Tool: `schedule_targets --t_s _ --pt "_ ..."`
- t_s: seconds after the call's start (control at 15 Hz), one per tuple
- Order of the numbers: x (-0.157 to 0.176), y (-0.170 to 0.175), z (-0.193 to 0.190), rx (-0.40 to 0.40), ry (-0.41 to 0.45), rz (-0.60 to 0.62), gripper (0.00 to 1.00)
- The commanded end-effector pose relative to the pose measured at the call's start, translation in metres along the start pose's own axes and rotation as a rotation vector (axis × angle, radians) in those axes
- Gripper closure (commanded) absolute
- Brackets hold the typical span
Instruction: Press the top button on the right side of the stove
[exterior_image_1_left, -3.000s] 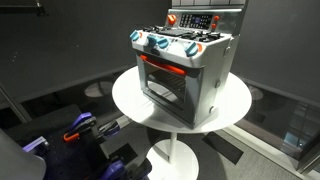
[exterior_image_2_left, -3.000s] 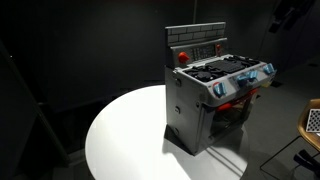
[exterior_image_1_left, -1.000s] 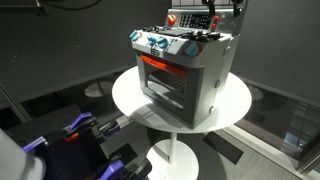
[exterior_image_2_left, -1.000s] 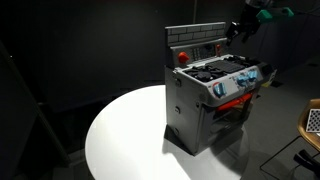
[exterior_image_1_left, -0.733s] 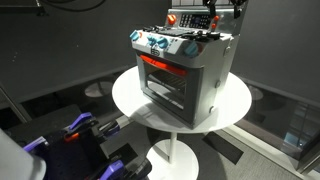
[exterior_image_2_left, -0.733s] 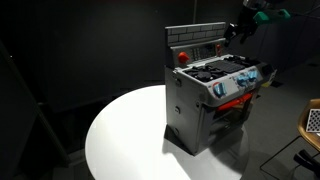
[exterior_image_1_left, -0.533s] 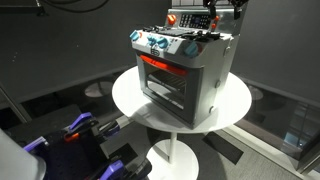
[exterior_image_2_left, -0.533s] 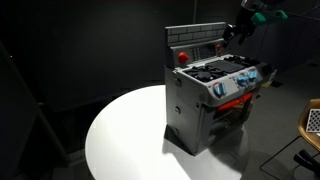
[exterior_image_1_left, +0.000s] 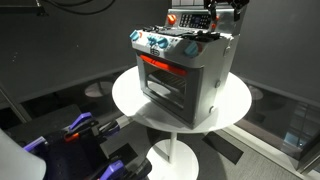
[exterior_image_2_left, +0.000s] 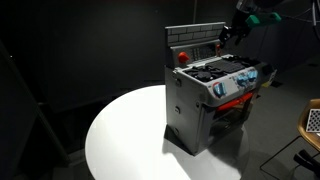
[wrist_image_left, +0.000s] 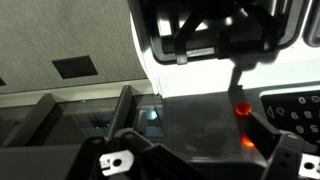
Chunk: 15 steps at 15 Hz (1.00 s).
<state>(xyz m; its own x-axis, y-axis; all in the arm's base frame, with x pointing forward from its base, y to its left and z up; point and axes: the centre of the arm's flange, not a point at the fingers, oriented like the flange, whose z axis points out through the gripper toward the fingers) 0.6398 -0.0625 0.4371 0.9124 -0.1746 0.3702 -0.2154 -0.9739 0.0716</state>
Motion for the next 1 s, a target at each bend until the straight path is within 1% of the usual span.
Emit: schedule_targets --t_s 0.0,0.27,0.47,0.67,0.93 --pt "0.015 -0.005 0.002 -0.012 0.011 0.015 0.00" --pt "0.020 -0.005 0.005 -0.016 0.017 0.012 0.00" --pt "0.017 -0.004 0.001 -0.018 0.010 0.013 0.00" --pt "0.006 -0.001 -0.011 -0.019 -0.016 0.013 0.00" --pt "-0.012 0.006 -0.031 -0.019 -0.078 0.012 0.00"
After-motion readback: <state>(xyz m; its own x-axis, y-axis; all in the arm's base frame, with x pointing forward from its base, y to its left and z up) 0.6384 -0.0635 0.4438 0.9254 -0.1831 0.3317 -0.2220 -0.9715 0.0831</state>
